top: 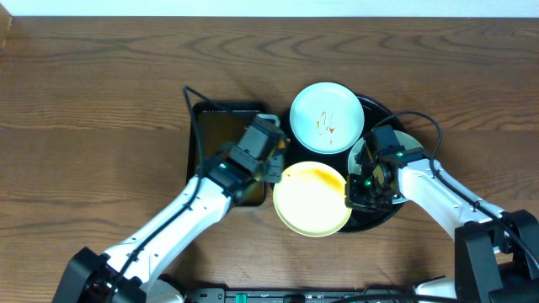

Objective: Clean dirty plates on tray and stack at the side
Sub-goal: 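Return the sponge with the left gripper over the black tray, then lift the yellow plate by its rim with the right gripper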

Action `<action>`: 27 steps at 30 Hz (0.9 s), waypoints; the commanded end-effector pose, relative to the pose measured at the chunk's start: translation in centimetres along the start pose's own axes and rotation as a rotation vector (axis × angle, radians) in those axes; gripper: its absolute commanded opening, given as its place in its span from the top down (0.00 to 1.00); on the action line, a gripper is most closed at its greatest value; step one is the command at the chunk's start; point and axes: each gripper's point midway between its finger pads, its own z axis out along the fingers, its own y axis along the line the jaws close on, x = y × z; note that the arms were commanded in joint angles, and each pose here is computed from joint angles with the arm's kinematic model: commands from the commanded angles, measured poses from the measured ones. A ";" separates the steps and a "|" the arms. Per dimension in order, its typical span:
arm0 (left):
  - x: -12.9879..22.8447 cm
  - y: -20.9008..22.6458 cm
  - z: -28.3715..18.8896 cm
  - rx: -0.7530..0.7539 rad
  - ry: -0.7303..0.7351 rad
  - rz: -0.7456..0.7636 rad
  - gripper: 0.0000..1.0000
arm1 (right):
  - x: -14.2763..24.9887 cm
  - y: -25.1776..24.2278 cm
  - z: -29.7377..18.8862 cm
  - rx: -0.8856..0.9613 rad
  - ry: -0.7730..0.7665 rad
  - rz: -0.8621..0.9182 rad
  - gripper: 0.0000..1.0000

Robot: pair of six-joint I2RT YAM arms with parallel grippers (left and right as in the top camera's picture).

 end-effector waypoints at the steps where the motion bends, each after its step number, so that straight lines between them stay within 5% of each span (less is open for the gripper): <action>1: -0.3 3.3 0.0 -0.093 0.000 -0.034 0.92 | 0.1 -0.3 0.1 0.025 0.003 -0.011 0.97; 16: -0.5 6.9 0.1 -0.154 0.019 -0.118 0.92 | 0.0 -0.2 0.2 0.023 -0.001 -0.012 0.82; 27: 0.0 7.1 0.0 -0.161 0.037 -0.117 0.93 | -0.1 -0.4 0.8 0.014 -0.021 -0.019 0.99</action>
